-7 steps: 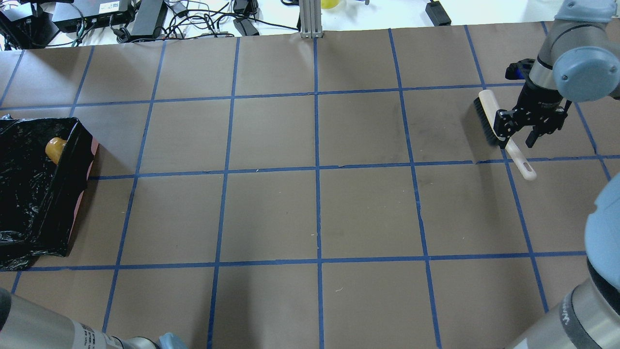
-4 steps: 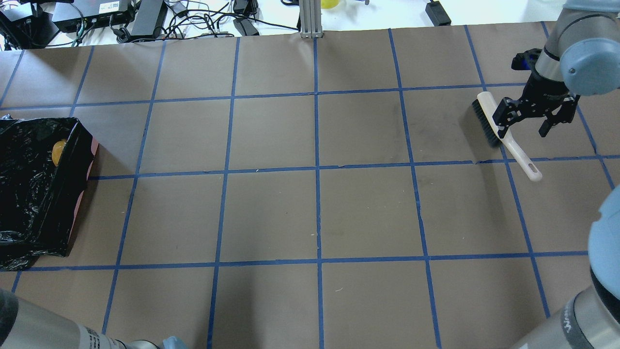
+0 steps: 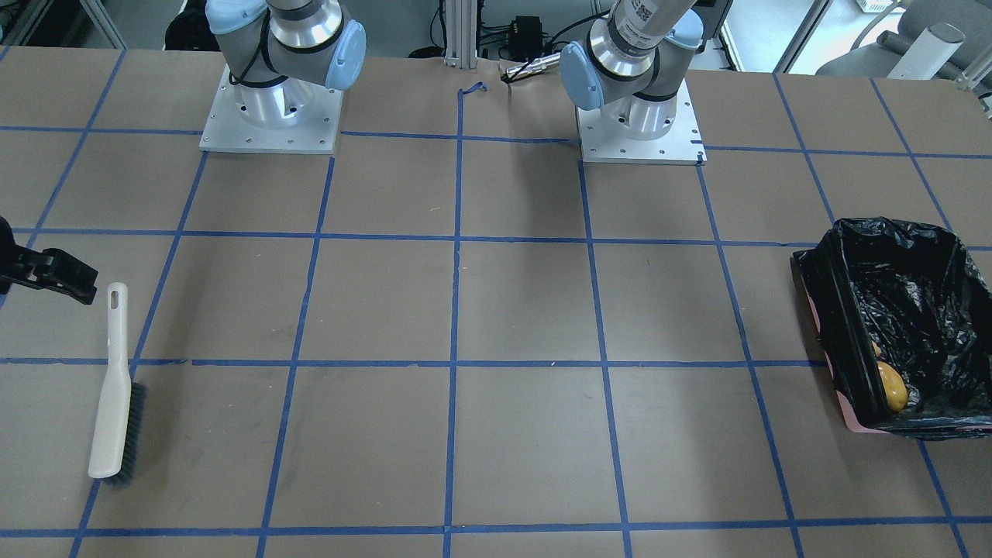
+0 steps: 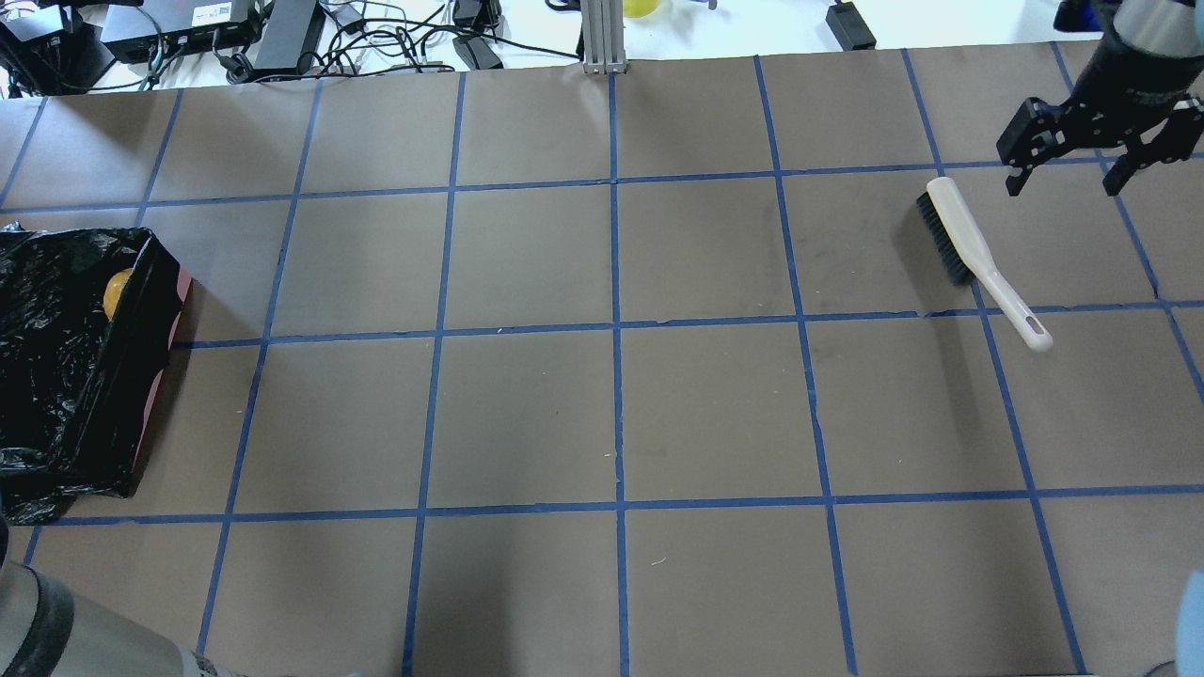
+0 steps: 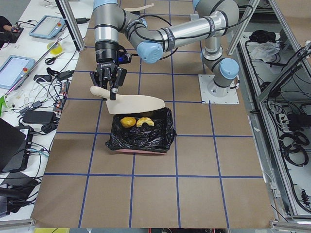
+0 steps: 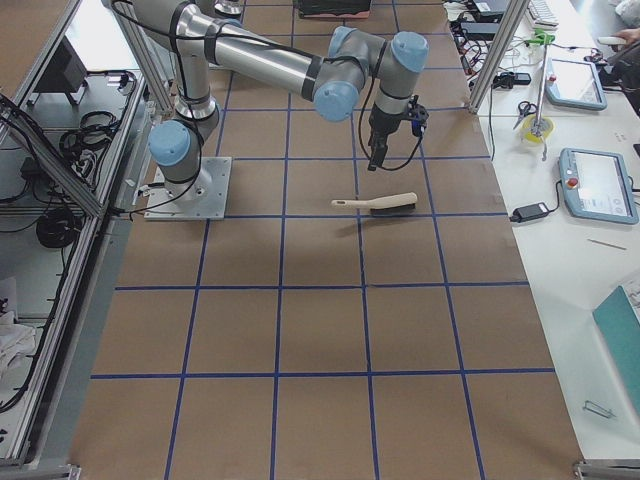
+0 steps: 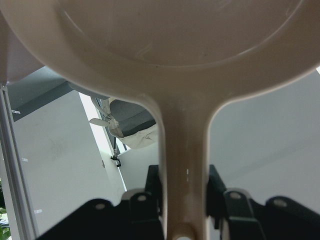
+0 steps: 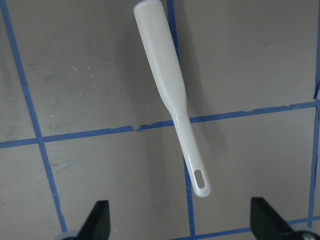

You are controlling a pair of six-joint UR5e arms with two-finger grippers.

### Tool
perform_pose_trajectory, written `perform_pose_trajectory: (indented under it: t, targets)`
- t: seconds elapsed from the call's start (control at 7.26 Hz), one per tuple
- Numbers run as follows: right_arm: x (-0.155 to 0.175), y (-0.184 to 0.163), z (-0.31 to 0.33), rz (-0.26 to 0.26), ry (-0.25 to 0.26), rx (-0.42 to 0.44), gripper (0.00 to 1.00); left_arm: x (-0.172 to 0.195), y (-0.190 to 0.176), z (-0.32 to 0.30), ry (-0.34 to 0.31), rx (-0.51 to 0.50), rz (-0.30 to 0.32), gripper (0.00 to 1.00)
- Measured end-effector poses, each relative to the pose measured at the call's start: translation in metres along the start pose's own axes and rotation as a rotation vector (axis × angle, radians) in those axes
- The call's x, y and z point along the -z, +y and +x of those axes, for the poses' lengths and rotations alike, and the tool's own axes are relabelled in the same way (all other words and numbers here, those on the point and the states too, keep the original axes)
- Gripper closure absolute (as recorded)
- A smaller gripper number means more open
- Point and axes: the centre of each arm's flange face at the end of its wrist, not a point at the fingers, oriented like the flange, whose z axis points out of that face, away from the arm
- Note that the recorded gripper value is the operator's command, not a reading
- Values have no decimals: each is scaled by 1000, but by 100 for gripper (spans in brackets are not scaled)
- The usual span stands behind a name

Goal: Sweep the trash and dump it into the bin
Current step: 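Tilt the dustpan into the bin while the right gripper sets down the brush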

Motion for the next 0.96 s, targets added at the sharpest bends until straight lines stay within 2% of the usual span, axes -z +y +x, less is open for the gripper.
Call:
perform_pose_trajectory:
  t: [0.28,0.41,0.69,0.96]
  targets:
    - [50,17,-67,72,17,41,0,2,-2,-3,-8,-14,0,100]
    - [64,30,-100,99,23,76,0,7,-3,-6,-43,-15,5,100]
    - [74,43,-125,115,22,108,0,16,-6,-17,-150,-15,30,100]
    - [79,59,-134,101,13,125,0,41,-31,-56,-279,-36,68,100]
